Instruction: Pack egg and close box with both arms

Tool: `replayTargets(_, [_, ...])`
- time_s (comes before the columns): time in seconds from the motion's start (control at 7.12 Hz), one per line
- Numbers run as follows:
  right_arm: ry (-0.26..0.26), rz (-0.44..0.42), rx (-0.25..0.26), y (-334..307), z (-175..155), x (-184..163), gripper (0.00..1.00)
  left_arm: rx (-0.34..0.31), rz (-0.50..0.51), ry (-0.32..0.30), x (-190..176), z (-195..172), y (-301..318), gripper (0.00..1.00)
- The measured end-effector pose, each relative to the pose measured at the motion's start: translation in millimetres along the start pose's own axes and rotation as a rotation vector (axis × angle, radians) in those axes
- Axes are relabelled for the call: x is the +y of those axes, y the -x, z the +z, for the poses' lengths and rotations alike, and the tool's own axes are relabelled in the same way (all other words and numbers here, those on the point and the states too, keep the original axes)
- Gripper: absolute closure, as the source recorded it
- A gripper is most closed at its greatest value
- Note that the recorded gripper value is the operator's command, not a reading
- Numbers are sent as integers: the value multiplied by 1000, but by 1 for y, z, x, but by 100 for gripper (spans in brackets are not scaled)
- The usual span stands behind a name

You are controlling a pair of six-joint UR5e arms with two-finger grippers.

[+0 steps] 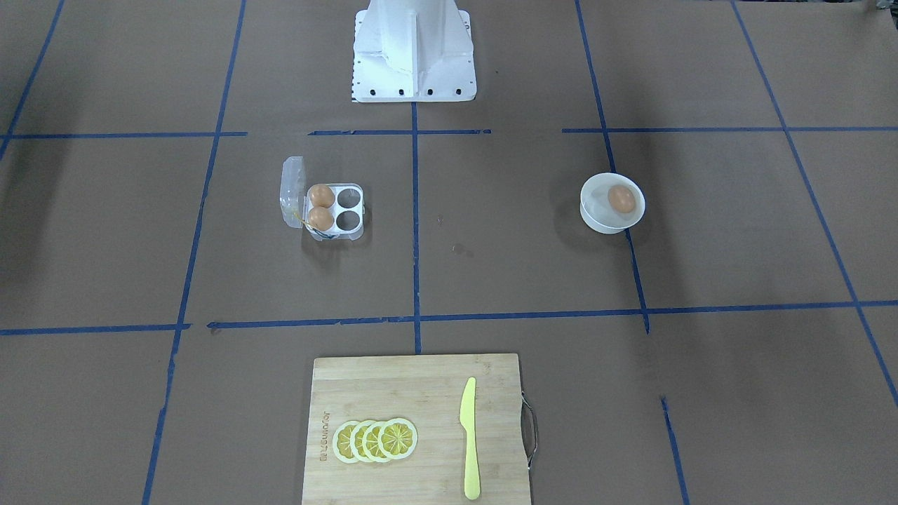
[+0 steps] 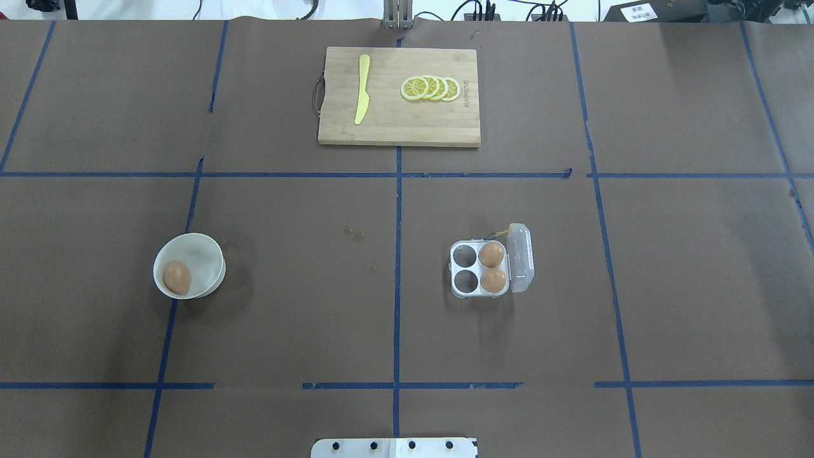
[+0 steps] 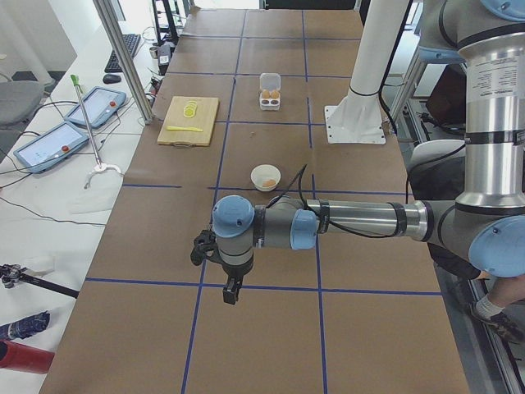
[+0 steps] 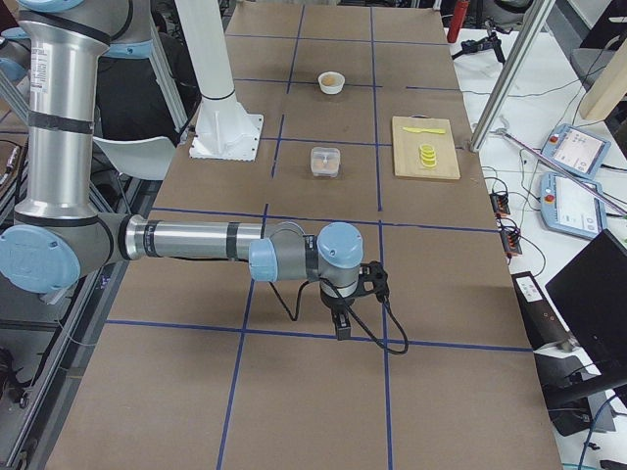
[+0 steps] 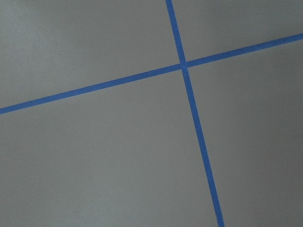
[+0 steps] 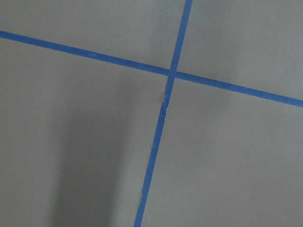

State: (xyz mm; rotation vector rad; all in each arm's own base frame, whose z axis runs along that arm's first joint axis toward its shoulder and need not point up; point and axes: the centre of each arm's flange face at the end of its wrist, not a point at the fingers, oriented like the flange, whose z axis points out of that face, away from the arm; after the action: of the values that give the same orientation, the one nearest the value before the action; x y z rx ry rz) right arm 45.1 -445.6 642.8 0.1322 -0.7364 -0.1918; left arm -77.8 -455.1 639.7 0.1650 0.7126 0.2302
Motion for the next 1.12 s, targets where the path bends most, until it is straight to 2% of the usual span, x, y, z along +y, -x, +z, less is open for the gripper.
replayTargets(0.42, [-24,-19,-2,7,-5,-8,0,-1,72,-85,-18,-10,-11,0])
replayTargets(0.56, [-43,-35,0,10,-8,-11,0,-2,91,-127,-29,-18,-17,0])
replayTargets(0.7, [-88,-75,4,14,-14,-16,0,-8,96,-177,-43,-28,-23,0])
replayTargets(0.98, [-173,-135,-21,23,-20,-19,0,-29,180,-330,-67,-50,-39,0])
replayTargets(1.12, [-187,-132,-37,25,-21,-20,0,-34,230,-400,-74,-56,-44,0])
